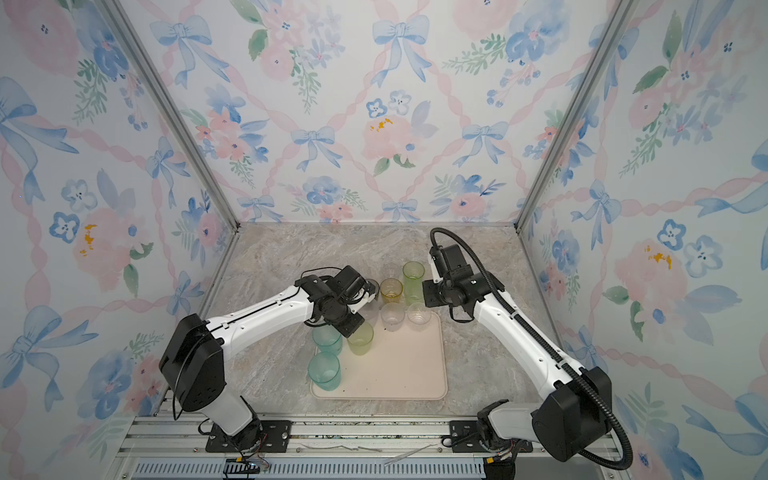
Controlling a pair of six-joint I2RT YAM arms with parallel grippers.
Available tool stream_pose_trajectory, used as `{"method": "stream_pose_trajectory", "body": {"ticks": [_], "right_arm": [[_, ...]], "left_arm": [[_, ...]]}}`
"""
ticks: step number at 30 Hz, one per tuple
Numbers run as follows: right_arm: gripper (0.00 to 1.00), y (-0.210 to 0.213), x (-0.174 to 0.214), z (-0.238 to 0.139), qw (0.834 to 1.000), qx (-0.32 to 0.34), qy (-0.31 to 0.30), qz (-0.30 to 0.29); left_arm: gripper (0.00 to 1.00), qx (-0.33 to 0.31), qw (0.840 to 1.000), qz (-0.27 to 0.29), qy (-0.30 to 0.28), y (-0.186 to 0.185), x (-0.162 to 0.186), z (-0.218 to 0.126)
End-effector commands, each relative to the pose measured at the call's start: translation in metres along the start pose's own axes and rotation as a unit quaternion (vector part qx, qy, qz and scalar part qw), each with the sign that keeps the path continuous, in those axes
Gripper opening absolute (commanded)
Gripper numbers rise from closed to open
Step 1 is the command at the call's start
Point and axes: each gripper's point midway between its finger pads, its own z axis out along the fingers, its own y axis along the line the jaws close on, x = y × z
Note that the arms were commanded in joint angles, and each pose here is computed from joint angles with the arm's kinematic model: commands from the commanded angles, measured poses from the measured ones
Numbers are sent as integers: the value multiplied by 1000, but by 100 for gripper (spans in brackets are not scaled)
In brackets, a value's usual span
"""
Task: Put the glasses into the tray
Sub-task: 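Lower the green frosted cup onto the tray and open the left gripper, then raise the left gripper while the right gripper moves to another green cup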
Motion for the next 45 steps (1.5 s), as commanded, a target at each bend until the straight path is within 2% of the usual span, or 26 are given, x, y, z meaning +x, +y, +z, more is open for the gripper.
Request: {"method": "stream_pose_trajectory", "body": {"ticks": [1,18,28,40,45], "right_arm": [[51,3,0,0,1000,-2,1,-9],[51,3,0,0,1000,-2,1,-9],[51,4,-1,-1,1000,-3,1,-10],[51,2,-1,2,1000,0,3,-10],[51,3,-2,7,1000,-2,9,-9]], "left_arm": [[2,-3,1000,3,-1,3,2,-1],[16,-4,1000,2,-21,3,-4,-11],[16,-6,999,1,-37,5,-11,-20],[18,-7,996,4,-89,6,-32,-48],[18,1,991,4,-137,8,-52,-72]]}}
